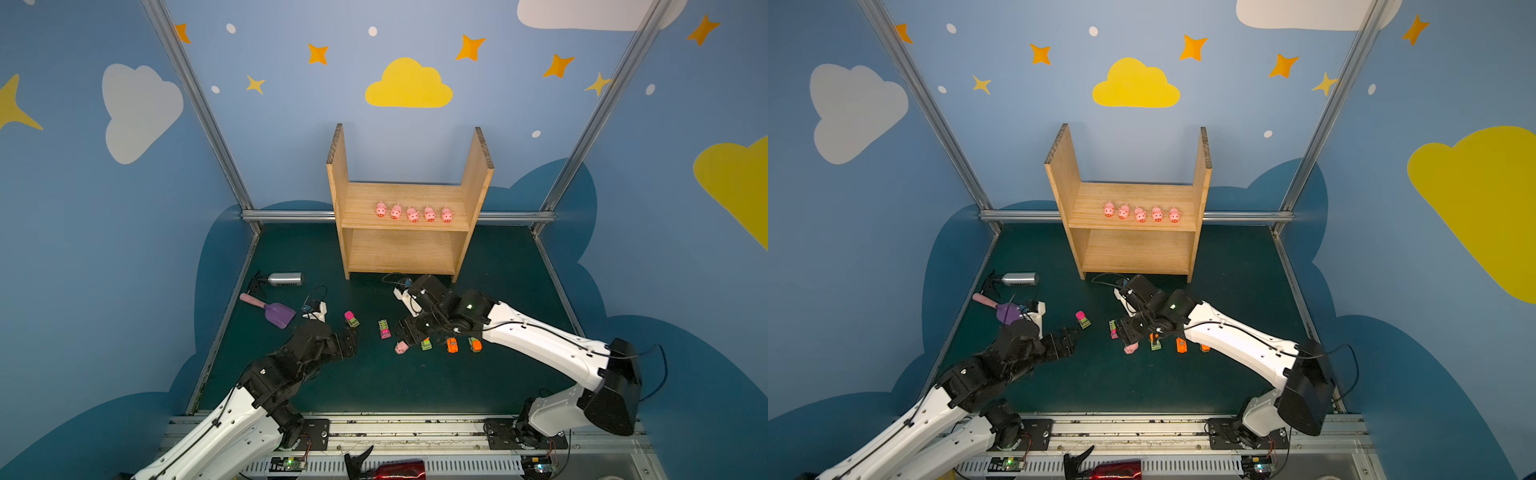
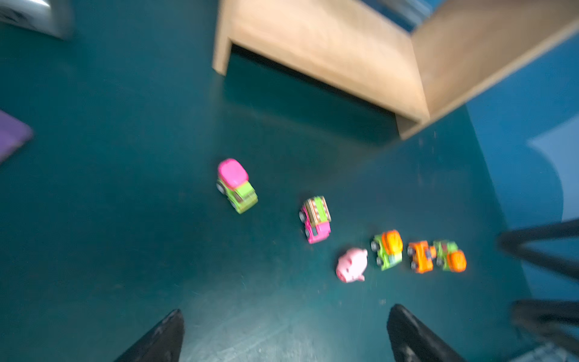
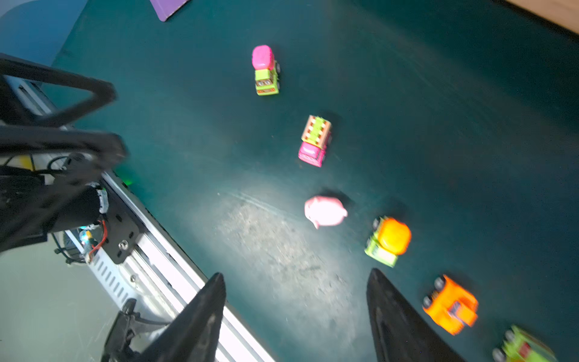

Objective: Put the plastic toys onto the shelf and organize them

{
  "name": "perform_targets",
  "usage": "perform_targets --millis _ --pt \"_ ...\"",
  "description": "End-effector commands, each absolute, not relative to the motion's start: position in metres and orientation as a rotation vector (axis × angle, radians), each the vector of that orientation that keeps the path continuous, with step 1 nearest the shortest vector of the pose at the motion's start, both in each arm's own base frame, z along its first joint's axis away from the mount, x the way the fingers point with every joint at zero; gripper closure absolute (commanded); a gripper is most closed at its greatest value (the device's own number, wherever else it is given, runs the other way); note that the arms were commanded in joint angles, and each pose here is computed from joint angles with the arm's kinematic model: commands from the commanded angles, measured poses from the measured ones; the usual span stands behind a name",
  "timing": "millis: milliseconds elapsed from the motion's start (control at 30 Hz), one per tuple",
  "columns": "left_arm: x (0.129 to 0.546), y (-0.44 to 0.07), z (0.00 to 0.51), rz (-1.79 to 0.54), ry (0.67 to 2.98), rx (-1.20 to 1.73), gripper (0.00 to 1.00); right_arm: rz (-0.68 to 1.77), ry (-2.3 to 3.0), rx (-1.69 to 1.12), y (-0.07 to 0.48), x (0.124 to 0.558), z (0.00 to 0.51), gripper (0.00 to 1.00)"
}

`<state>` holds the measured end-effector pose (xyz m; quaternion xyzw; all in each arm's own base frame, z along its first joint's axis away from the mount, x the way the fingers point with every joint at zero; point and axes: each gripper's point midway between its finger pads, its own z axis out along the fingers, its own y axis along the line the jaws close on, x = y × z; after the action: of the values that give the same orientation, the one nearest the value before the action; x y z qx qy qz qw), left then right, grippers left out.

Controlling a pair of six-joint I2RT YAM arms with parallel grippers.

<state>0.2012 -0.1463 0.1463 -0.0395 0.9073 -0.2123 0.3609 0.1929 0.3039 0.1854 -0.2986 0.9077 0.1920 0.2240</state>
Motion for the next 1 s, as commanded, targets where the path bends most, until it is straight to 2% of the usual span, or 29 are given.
perform_targets --millis 0,233,500,800,967 --pt "0.206 -0.174 0.145 -0.572 2.282 -0.014 0.0 0.461 2.546 -0.751 0.271 0.184 0.178 0.26" --pt "0.204 -0.218 0.128 -0.49 2.263 0.257 0.0 0.501 2.548 -0.651 0.224 0.155 0.176 0.23" --pt "0.216 -0.244 0.112 -0.443 2.203 0.381 0.02 0.558 2.5 -0.548 0.179 0.133 0.184 0.2" --pt "0.215 -0.279 0.082 -0.499 2.242 0.485 0.06 0.588 2.503 -0.52 0.168 0.124 0.186 0.19" --pt "0.218 -0.287 0.069 -0.427 2.26 0.486 0.07 0.605 2.503 -0.517 0.168 0.123 0.186 0.19"
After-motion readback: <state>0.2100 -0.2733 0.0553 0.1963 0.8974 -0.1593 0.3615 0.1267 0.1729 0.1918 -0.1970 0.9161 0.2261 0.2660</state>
